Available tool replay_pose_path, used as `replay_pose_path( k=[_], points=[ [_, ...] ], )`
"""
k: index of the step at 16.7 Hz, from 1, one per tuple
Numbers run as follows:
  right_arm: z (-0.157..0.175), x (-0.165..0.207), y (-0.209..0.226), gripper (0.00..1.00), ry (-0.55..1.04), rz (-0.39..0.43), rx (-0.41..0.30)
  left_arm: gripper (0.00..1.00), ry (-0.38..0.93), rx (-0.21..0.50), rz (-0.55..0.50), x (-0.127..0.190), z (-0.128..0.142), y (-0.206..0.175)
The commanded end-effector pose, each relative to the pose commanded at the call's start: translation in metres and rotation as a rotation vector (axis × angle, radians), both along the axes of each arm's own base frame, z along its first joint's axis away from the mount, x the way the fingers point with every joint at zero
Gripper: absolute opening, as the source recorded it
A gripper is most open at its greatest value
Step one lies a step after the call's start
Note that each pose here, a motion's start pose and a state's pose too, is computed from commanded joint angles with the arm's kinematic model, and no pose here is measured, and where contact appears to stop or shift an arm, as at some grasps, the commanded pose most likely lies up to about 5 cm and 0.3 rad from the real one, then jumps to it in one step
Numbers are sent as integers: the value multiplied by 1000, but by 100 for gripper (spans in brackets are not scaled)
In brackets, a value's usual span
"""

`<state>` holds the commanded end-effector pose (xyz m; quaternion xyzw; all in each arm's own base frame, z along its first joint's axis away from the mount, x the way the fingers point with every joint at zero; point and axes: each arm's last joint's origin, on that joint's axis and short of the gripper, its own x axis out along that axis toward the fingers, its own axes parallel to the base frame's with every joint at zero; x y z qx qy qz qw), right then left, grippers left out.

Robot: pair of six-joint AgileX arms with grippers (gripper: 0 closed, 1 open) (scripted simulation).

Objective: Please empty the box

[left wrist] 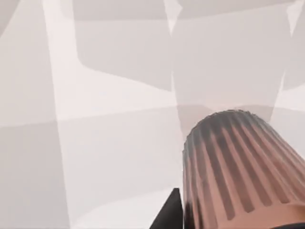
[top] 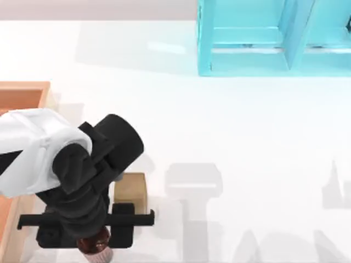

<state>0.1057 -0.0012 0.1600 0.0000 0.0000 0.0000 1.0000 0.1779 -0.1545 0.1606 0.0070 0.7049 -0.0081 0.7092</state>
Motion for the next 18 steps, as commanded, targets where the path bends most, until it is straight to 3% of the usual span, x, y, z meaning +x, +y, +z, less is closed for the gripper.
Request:
replay_pose_path(
  k=[5, 18],
  points=[
    [0, 0, 0, 100, 0, 0, 0, 0, 4, 4, 0, -1, -6, 1],
    [0, 0, 0, 100, 0, 0, 0, 98, 4, 4, 0, -1, -6, 1]
  ],
)
